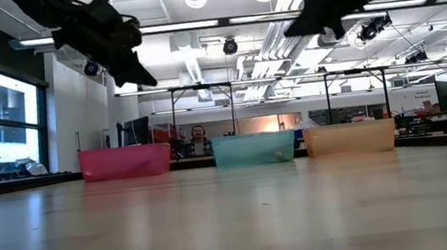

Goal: Sort silverware by color (type)
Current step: Return to Home Position

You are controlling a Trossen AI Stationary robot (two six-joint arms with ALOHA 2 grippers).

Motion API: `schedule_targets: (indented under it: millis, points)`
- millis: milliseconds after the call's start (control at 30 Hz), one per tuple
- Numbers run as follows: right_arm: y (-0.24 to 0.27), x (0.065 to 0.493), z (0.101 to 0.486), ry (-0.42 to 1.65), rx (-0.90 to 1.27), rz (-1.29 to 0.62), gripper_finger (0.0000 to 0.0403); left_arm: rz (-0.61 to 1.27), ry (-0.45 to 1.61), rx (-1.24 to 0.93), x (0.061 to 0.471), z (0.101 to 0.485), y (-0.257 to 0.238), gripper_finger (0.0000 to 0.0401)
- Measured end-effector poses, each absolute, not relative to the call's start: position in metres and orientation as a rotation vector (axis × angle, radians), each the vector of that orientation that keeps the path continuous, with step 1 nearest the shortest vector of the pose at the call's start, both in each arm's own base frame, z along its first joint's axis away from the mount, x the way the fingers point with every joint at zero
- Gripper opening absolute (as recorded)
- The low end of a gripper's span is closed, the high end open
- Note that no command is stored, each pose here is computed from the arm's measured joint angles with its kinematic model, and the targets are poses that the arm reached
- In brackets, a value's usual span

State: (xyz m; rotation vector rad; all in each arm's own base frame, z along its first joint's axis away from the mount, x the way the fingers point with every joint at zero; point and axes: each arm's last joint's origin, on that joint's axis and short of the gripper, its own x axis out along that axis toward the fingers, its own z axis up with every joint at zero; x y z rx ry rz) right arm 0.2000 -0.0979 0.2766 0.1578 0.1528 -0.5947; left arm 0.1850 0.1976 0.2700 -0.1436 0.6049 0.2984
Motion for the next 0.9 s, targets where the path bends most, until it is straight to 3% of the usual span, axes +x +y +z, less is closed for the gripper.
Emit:
schedule_targets:
  millis: [433, 900]
  points:
    - [-0.072, 0.205, 0.288, 0.093, 0.058, -0.394, 0.0, 0.26, 0.357, -0.144, 0.158, 0.266, 0.154, 0.0]
    - [-0.047, 0.13, 0.235, -0.343, 0.065, -0.379, 0.0, 0.252, 0.2, -0.135, 0.14, 0.276, 0.126, 0.0]
